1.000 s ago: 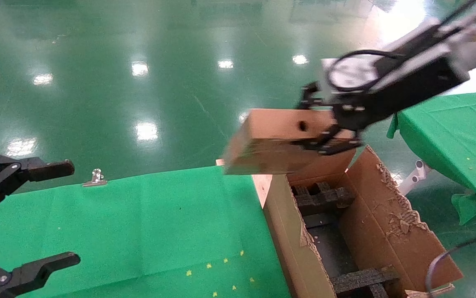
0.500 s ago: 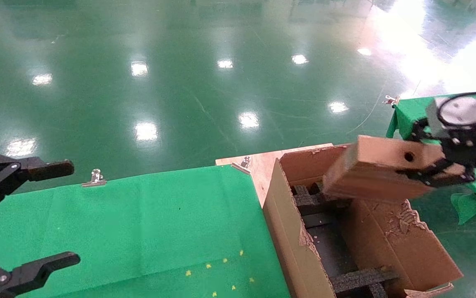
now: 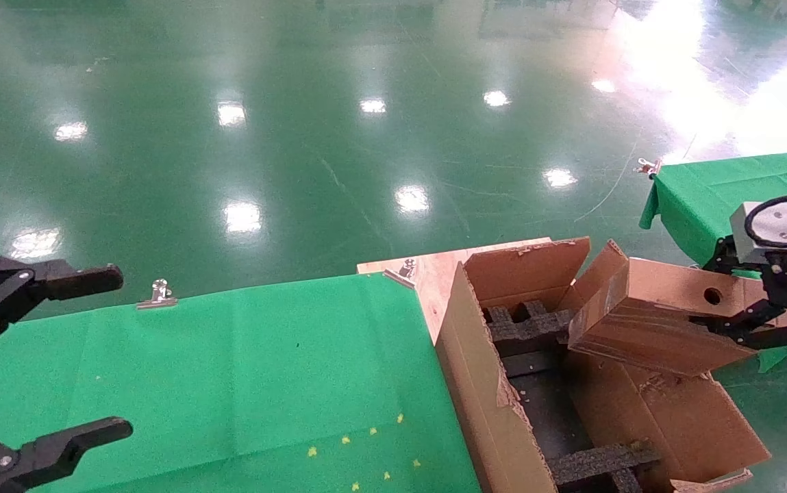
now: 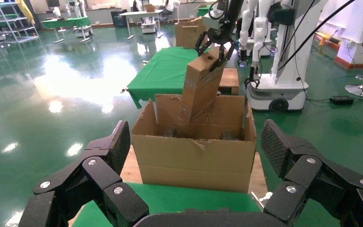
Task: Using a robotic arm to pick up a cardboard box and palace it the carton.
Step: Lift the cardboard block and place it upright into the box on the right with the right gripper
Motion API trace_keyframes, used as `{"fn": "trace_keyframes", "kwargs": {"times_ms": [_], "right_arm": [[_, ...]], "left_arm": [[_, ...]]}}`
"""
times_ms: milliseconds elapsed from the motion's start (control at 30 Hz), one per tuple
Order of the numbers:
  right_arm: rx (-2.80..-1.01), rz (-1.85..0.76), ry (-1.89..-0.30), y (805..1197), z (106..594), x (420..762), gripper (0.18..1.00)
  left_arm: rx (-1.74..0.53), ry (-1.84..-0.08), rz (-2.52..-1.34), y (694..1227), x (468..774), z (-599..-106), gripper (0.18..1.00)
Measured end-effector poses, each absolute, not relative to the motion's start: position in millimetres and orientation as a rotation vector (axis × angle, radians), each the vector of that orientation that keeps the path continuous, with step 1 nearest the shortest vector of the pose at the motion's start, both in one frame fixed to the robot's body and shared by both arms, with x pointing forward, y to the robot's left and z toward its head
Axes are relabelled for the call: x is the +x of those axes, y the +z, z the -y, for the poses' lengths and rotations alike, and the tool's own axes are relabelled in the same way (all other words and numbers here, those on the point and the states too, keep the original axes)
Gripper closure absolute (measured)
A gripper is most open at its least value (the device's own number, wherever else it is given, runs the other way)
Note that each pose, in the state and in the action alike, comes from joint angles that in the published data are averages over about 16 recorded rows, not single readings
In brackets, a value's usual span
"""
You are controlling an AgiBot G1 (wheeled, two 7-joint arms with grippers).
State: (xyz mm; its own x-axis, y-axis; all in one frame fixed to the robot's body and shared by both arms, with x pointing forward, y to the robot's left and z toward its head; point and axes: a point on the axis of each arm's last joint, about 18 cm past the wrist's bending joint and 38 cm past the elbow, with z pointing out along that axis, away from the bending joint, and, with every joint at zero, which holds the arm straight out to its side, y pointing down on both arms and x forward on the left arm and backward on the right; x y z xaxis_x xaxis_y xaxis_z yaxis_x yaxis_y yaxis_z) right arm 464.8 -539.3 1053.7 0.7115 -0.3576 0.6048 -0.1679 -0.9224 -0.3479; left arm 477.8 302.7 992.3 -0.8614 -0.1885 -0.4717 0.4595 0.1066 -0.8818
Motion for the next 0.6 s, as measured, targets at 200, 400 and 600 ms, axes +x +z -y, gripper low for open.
{"fn": "trace_keyframes", "kwargs": {"times_ms": [200, 400, 600], "right_arm": [[-2.574, -0.538, -1.006, 1052.2, 541.0, 468.8, 0.870], [-2.425, -0.760, -0.977, 1051.3, 547.0, 473.2, 0.875], [-2.235, -1.018, -0.916, 1046.4, 555.8, 476.7, 0.878]], "left_arm": [[0.263, -1.806, -1.917, 992.3, 477.8, -302.7, 0.184], [0.263, -1.806, -1.917, 992.3, 477.8, -302.7, 0.184], [0.263, -1.806, -1.917, 992.3, 477.8, -302.8, 0.184]]}}
